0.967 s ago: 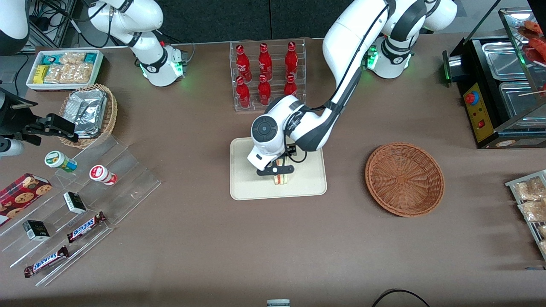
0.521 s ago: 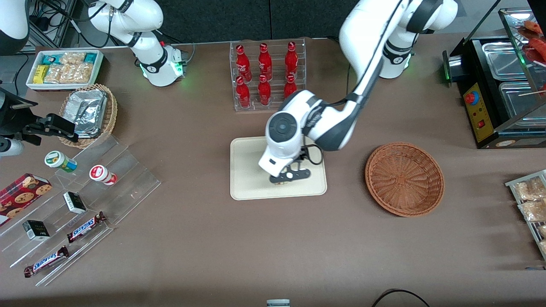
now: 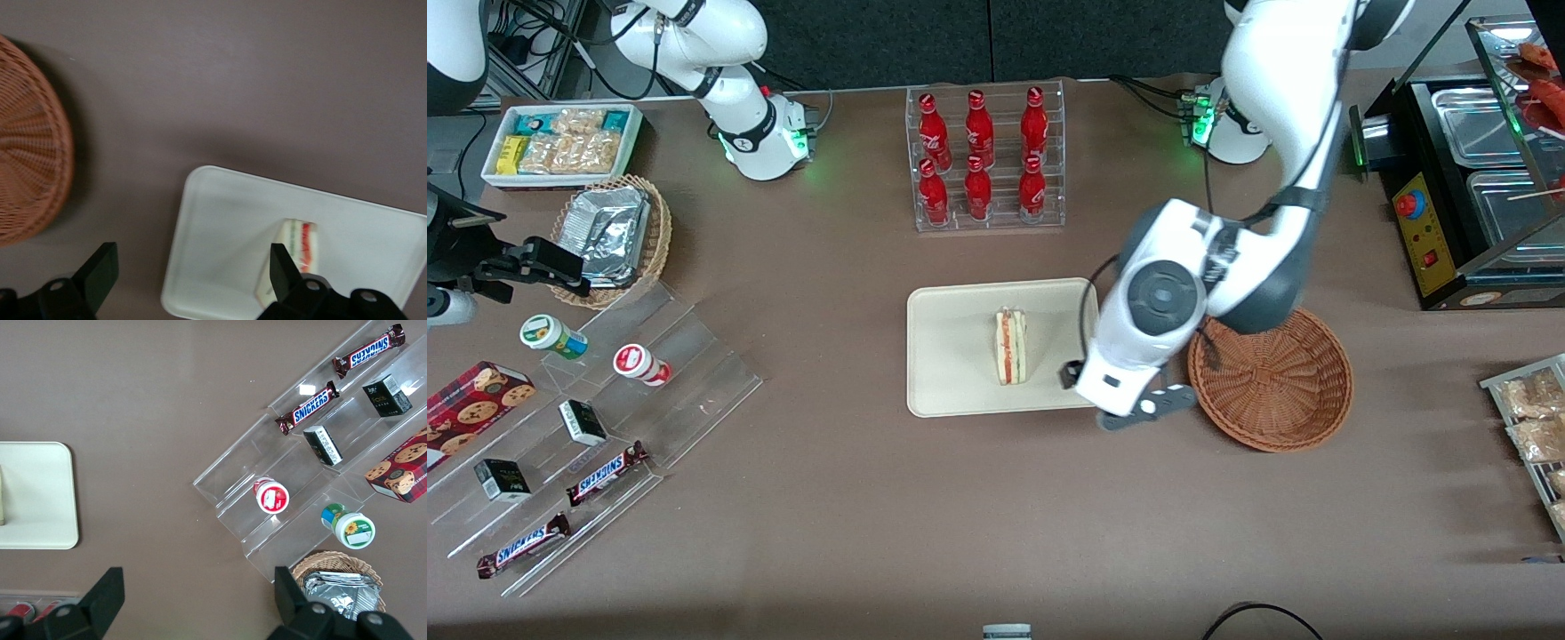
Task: Place sandwich from basket to tray
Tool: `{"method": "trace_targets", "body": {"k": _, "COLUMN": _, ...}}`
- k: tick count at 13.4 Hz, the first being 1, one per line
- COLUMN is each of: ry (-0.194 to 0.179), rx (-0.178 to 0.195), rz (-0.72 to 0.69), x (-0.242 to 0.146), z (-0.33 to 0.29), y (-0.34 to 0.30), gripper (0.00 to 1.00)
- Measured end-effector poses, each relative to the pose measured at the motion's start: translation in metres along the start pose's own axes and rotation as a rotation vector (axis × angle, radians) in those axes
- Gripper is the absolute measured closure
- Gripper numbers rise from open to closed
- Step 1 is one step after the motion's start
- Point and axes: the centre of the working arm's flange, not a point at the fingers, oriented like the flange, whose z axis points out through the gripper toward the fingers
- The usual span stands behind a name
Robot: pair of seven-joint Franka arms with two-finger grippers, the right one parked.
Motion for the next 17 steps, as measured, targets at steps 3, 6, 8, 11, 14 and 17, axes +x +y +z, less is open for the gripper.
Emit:
{"method": "trace_targets", "body": {"k": 3, "ry": -0.027, "rx": 0.004, "rz": 0.037, "x": 0.035, "z": -0.019, "y": -0.071, "gripper": 0.00}}
{"method": "trace_targets", "body": {"k": 6, "ry": -0.090, "rx": 0.004, "rz": 0.114, "x": 0.040, "z": -0.048, "y": -0.135, "gripper": 0.00}}
{"method": "trace_targets", "body": {"k": 8, "ry": -0.115, "rx": 0.001, "rz": 0.182, "x": 0.032, "z": -0.076, "y": -0.168, "gripper": 0.00}}
{"method": "trace_targets", "body": {"k": 11, "ry": -0.108, "rx": -0.004, "rz": 0.237, "x": 0.014, "z": -0.123, "y": -0.206, "gripper": 0.00}}
{"method": "trace_targets", "body": {"k": 14, "ry": -0.108, "rx": 0.015, "rz": 0.238, "x": -0.015, "z": -0.161, "y": -0.249, "gripper": 0.00}}
{"method": "trace_targets", "body": {"k": 17, "ry": -0.072, "rx": 0.057, "rz": 0.264, "x": -0.041, "z": -0.194, "y": -0.278, "gripper": 0.00}}
